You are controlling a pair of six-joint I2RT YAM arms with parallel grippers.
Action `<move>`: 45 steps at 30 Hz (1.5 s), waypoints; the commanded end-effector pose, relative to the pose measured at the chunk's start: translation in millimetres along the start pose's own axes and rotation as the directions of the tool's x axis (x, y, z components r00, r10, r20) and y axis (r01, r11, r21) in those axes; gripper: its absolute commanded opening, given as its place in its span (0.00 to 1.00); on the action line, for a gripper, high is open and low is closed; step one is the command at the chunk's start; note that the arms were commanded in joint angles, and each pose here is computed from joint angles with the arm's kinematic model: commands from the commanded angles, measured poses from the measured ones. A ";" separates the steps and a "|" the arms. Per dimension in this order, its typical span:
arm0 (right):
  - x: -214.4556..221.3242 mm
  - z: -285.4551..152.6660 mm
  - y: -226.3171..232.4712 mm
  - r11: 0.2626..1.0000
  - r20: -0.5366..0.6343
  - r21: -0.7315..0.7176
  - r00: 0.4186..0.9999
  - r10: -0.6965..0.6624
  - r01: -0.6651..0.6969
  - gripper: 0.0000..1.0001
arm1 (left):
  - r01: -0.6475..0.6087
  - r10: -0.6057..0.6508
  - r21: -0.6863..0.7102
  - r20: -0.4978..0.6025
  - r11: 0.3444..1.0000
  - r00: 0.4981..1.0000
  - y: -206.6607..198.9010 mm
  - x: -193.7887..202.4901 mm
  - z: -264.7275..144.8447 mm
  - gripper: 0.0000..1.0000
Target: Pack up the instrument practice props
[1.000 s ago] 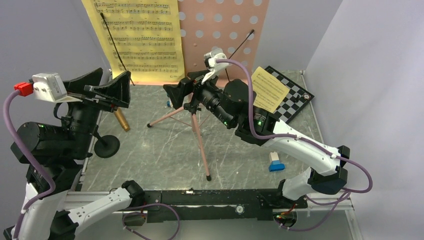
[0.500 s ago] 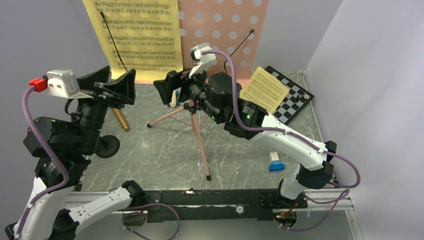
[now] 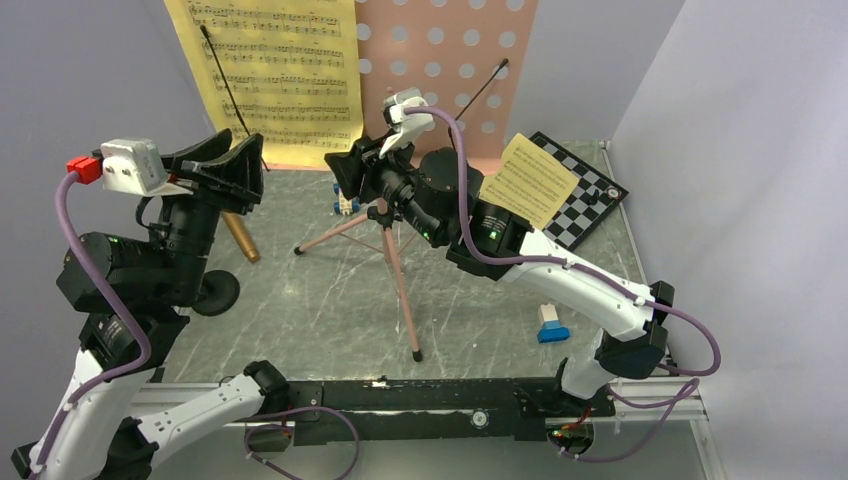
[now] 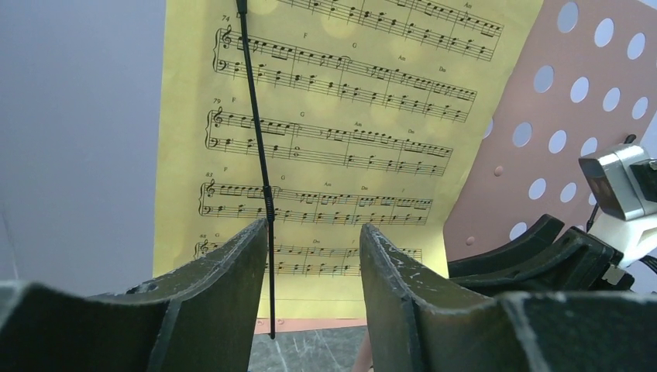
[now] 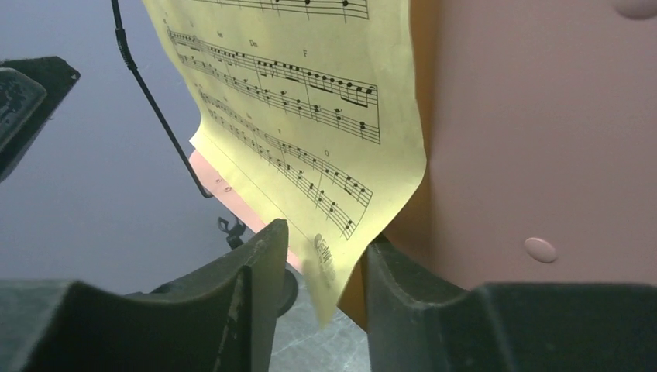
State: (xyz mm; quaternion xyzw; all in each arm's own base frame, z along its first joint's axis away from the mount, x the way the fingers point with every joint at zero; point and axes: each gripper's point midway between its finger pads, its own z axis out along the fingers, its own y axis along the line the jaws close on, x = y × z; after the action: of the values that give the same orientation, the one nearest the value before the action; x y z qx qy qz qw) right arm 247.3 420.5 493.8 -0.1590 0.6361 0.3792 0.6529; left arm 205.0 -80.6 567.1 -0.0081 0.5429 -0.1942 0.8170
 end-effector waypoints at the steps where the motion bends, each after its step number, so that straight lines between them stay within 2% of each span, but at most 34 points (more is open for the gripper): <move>1: -20.2 -3.3 4.3 1.000 0.051 -0.030 0.999 0.002 0.000 0.37 | -0.010 0.010 -0.020 0.022 1.000 1.000 0.4 -1.5 7.3 0.53; 7: -20.0 -2.8 4.3 0.999 0.047 -0.032 0.999 0.001 0.001 0.19 | -0.012 0.012 -0.036 0.018 0.999 1.000 0.7 5.9 12.2 0.57; 8: -20.4 -3.3 3.8 1.000 0.048 -0.030 0.999 0.002 0.000 0.15 | -0.045 0.046 -0.041 0.016 0.998 0.999 2.3 7.4 13.3 0.58; 11: -17.0 -3.8 2.6 1.000 0.042 -0.027 0.999 0.000 0.001 0.02 | -0.058 0.059 -0.063 0.019 0.996 0.998 5.5 8.6 15.1 0.61; 13: -15.1 -4.0 2.8 1.000 0.036 -0.030 0.999 -0.003 0.004 0.00 | -0.059 0.061 -0.085 0.022 0.995 0.998 8.8 9.0 16.3 0.68; 15: -14.6 -3.7 4.3 0.999 0.031 -0.037 1.000 -0.005 0.006 0.00 | -0.069 0.072 -0.107 0.025 0.992 0.997 11.8 10.3 18.5 0.67; 22: -11.6 -2.9 3.3 0.999 0.017 -0.039 1.000 -0.016 0.017 0.00 | -0.094 0.098 -0.116 0.032 0.989 0.995 11.7 13.7 23.5 0.38; 26: -11.5 -3.5 1.2 0.999 0.016 -0.037 1.000 -0.016 0.017 0.00 | -0.107 0.111 -0.105 0.032 0.989 0.993 9.7 15.2 24.9 0.28; 30: -11.8 -4.6 -0.9 0.999 0.016 -0.034 1.000 -0.015 0.016 0.00 | -0.119 0.123 -0.106 0.034 0.987 0.992 10.0 15.4 25.5 0.22; 36: -13.6 -6.3 -1.8 0.999 0.019 -0.034 1.000 -0.017 0.018 0.00 | -0.132 0.135 -0.085 0.033 0.988 0.990 7.7 17.6 24.2 0.00; 42: -12.5 -6.4 -2.3 0.999 0.015 -0.033 1.000 -0.019 0.020 0.00 | -0.119 0.124 -0.075 0.065 0.990 0.990 8.2 12.0 19.1 0.00; 43: -12.7 -6.1 -2.5 0.999 0.016 -0.033 1.000 -0.019 0.019 0.00 | -0.122 0.127 -0.083 0.062 0.989 0.990 9.8 12.5 19.0 0.05; 45: -11.7 -5.3 -2.2 0.999 0.012 -0.034 1.000 -0.020 0.020 0.00 | -0.121 0.127 -0.095 0.066 0.988 0.990 12.0 10.0 18.3 0.23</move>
State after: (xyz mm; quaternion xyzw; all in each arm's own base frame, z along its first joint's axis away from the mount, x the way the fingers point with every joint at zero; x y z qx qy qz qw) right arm 248.5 421.8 489.4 -0.1781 0.6359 0.3792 0.6481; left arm 233.1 -73.9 551.7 -0.0245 0.5409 -0.1038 0.8343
